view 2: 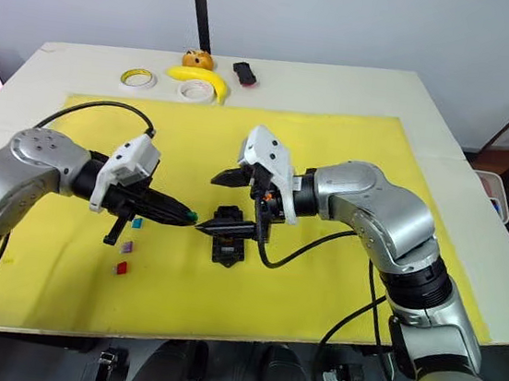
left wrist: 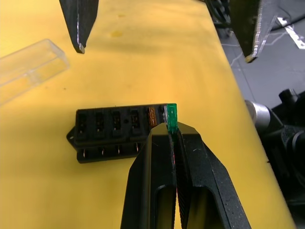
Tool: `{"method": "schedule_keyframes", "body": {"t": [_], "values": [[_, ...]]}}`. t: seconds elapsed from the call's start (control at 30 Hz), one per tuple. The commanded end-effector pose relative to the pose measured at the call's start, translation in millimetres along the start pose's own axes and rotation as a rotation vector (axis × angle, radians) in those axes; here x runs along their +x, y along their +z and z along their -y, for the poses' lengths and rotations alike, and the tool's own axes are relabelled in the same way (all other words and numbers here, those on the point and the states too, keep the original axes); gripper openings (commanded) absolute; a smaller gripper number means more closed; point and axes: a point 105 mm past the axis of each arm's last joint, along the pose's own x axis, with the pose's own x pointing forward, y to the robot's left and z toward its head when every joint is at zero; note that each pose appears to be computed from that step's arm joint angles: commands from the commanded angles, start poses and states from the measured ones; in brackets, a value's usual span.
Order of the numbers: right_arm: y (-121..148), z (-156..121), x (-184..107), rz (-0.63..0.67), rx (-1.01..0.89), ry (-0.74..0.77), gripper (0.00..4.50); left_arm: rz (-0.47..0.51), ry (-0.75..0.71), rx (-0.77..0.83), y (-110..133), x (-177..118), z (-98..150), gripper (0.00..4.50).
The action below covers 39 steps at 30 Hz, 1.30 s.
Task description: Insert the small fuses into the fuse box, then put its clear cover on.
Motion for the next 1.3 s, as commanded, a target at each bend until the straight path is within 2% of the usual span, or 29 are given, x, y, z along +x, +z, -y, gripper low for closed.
{"method": "schedule_keyframes", "body": {"t": [0.03, 0.2, 0.47, 0.57, 0.6, 0.87, 0.97, 1.07, 1.3], "values": [[10.4, -2.0, -1.6, -0.038, -0.024, 0.021, 4.43, -0.005, -0.002, 0.067, 10.9, -1.9, -2.8, 0.0], [4.3, 2.5, 5.0, -0.176, 0.008, 0.016, 4.43, -0.004, -0.001, 0.085, 14.0, -0.2, -7.1, 0.0], [6.1, 9.8, 8.4, -0.223, 0.111, -0.001, 4.43, -0.006, -0.007, 0.087, 10.5, 2.5, -6.2, 0.0], [9.3, 9.8, 10.1, -0.223, 0.126, 0.001, 3.66, -0.006, -0.007, 0.09, 9.4, 4.5, -6.6, 0.0], [10.4, 10.0, 10.9, -0.223, 0.129, 0.0, 3.18, -0.01, -0.007, 0.092, 7.9, 5.4, -6.8, 0.0], [17.2, 7.4, 13.7, -0.213, 0.147, 0.018, 3.18, -0.01, -0.007, 0.093, 5.6, 7.1, -7.3, 0.0], [17.5, 5.7, 14.8, -0.204, 0.14, 0.024, 2.31, 0.003, 0.001, 0.093, 7.4, 8.7, -8.7, 0.0], [16.0, 5.7, 14.9, -0.21, 0.144, 0.022, 0.84, 0.007, 0.004, 0.091, 7.8, 9.5, -9.5, 0.0], [12.7, 4.2, 13.7, -0.225, 0.141, 0.023, 0.84, 0.013, 0.005, 0.093, 8.5, 11.6, -8.9, 0.0]]}}
